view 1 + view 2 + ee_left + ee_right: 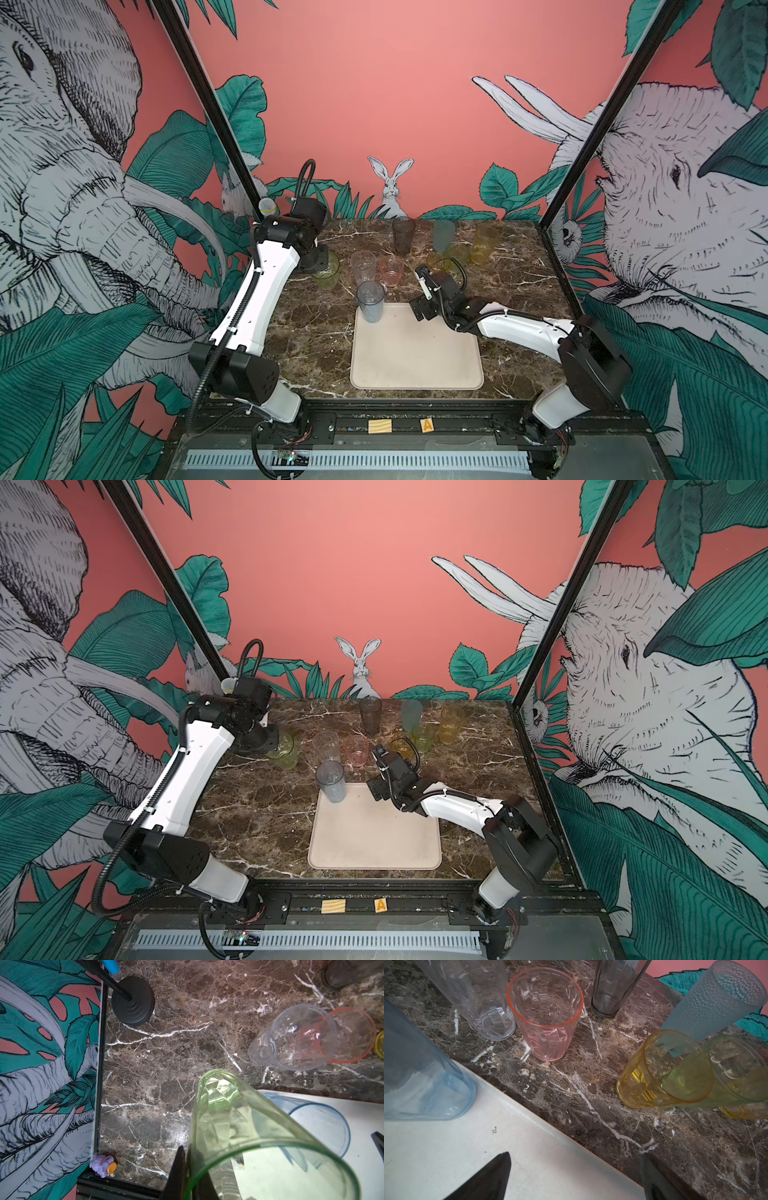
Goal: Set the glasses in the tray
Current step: 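Carry the green cup with the left gripper over the tray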
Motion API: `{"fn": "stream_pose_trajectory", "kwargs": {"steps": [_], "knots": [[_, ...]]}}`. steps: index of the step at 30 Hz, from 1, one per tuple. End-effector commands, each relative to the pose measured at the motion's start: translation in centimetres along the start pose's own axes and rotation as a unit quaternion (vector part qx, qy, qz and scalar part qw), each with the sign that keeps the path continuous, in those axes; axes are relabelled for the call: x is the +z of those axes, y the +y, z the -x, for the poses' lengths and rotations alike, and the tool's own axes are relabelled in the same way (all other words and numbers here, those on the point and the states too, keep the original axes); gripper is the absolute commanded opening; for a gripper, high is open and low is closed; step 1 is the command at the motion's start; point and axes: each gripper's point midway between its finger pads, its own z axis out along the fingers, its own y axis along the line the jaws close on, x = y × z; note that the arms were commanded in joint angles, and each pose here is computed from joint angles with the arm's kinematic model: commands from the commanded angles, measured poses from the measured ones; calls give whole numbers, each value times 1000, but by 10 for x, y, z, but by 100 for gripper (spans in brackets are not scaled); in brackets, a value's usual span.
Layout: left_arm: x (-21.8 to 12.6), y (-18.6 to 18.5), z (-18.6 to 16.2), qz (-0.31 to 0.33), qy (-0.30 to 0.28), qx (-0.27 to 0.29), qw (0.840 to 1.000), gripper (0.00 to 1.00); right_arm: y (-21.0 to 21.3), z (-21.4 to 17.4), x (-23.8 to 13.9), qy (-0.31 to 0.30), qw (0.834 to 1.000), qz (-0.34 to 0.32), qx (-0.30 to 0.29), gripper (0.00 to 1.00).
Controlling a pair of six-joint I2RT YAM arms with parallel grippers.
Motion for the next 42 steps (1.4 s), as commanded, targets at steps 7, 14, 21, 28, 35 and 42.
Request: {"fn": "stream_pose_trajectory", "kwargs": {"steps": [7,14,21,28,35,42], "knots": [[-18,11,-51,-16,21,0,1000,0,1,14,-5,-27,1000,-3,0,99],[-16,9,-82,-34,40,-12,999,0,3,14,-6,-27,1000,0,-1,99],[-9,4,-105,-45,60,-14,997,0,4,14,-4,-25,1000,-1,-2,99],[1,-15,-116,-58,73,10,996,0,4,13,-3,-23,1000,-2,-3,99],[10,-41,-121,-76,79,34,993,0,3,13,-4,-23,1000,-4,-5,99],[18,-57,-125,-102,76,27,992,0,4,13,-4,-22,1000,-4,-6,99]]}}
